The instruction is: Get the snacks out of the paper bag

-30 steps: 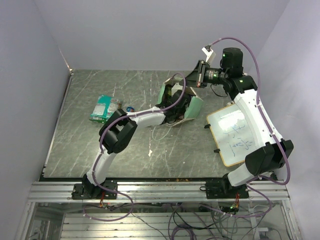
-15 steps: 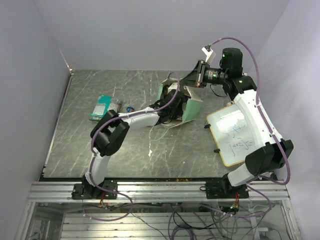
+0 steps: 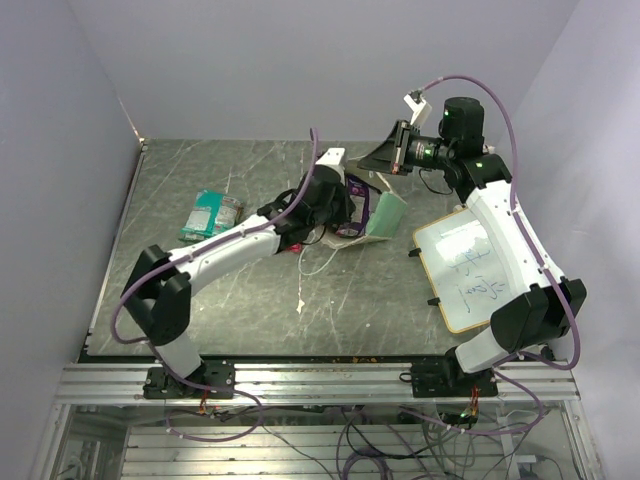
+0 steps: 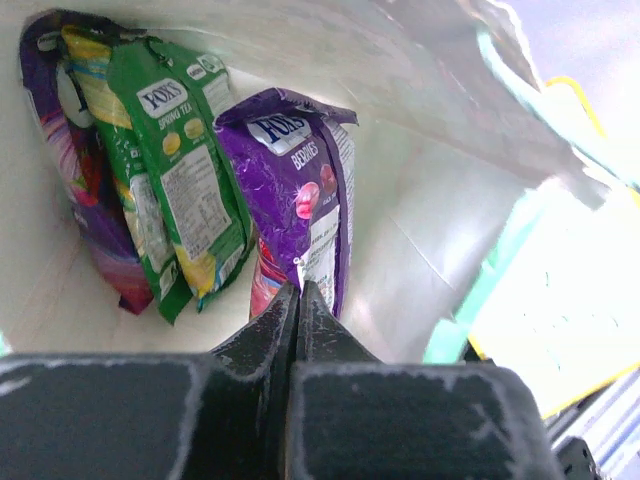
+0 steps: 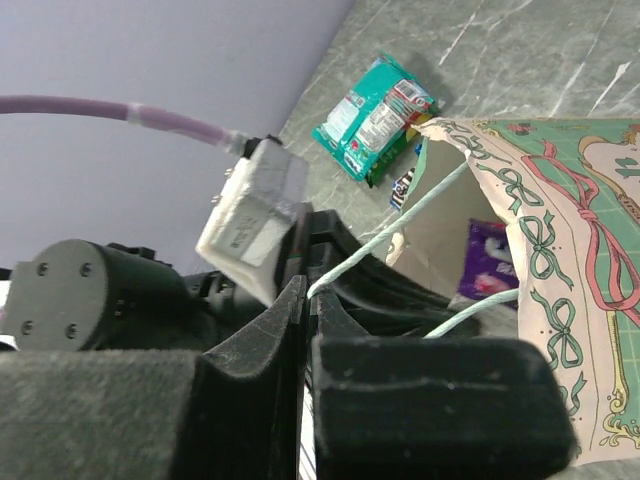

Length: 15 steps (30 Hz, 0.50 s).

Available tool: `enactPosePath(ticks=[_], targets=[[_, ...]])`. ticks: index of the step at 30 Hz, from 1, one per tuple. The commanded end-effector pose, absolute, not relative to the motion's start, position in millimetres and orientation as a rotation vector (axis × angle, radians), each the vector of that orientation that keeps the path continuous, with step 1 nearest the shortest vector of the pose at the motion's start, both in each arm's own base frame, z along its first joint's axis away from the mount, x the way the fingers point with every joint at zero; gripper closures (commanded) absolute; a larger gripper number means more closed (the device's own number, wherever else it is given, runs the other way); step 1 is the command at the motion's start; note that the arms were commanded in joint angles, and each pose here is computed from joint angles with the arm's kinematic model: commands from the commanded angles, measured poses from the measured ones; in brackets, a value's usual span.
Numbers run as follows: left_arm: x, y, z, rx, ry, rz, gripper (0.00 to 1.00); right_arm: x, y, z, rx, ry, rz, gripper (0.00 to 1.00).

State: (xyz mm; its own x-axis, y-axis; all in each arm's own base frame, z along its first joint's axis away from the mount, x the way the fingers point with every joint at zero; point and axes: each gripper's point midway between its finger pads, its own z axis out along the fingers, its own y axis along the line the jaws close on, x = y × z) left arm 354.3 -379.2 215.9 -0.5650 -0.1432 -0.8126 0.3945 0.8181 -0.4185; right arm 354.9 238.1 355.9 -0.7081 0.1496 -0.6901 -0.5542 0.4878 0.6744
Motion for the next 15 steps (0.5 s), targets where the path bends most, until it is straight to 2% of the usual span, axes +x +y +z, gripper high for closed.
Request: enactPosePath(ticks=[1,9,15], targets=[[331,-369,234,0.254,2.065,-0.775,0.93,354,238,367,-0.379,1.969,1.23,1.0],[310,-341,294,0.349,2.021,-0.746,0.93,359,238,362,-0.382,1.975,1.221,1.0],[306,-294,333,0.388,2.057,-0.764,0.93,362,236,362,-0.393,1.981,1.189,1.0]])
